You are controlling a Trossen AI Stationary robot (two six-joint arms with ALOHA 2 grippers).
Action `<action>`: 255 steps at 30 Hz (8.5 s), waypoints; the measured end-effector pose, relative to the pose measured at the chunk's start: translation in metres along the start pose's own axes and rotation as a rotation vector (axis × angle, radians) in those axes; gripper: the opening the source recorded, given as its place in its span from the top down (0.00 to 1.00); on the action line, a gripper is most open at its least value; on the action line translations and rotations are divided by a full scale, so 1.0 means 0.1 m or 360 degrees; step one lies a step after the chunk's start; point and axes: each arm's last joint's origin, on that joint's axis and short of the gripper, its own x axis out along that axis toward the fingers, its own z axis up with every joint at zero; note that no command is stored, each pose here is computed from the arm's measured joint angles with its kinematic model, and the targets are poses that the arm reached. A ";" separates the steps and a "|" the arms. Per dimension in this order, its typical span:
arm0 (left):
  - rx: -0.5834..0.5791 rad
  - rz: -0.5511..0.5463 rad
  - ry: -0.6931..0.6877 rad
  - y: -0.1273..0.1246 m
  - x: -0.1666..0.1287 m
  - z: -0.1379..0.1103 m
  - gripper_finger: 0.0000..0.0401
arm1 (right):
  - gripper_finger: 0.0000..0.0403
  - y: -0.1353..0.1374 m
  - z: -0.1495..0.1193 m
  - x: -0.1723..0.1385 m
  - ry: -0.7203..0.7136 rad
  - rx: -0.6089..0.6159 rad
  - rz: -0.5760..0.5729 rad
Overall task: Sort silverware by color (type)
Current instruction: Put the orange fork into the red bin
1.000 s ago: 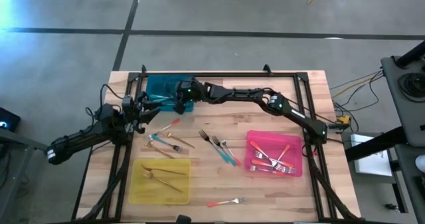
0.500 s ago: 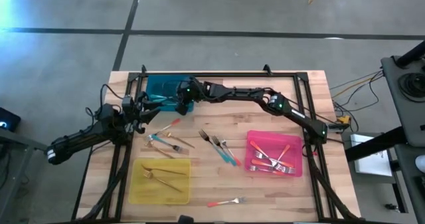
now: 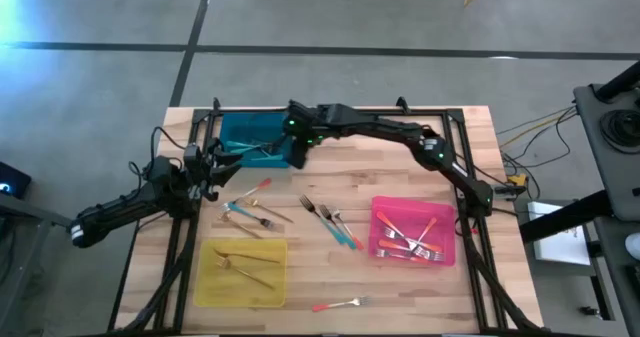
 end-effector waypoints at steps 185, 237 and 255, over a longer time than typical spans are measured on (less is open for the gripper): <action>-0.0003 0.0004 0.0011 0.00 0.00 -0.01 0.65 | 0.98 1.24 -1.71 -1.12 0.0584 0.0037 -0.0288; -0.0004 0.0005 0.0013 0.00 0.00 -0.01 0.65 | 0.81 2.17 -2.62 -0.92 0.0178 -0.0372 0.0747; -0.0004 0.0006 0.0014 0.00 0.00 -0.01 0.65 | 0.81 2.94 -2.84 -0.34 0.0347 -0.0796 0.0845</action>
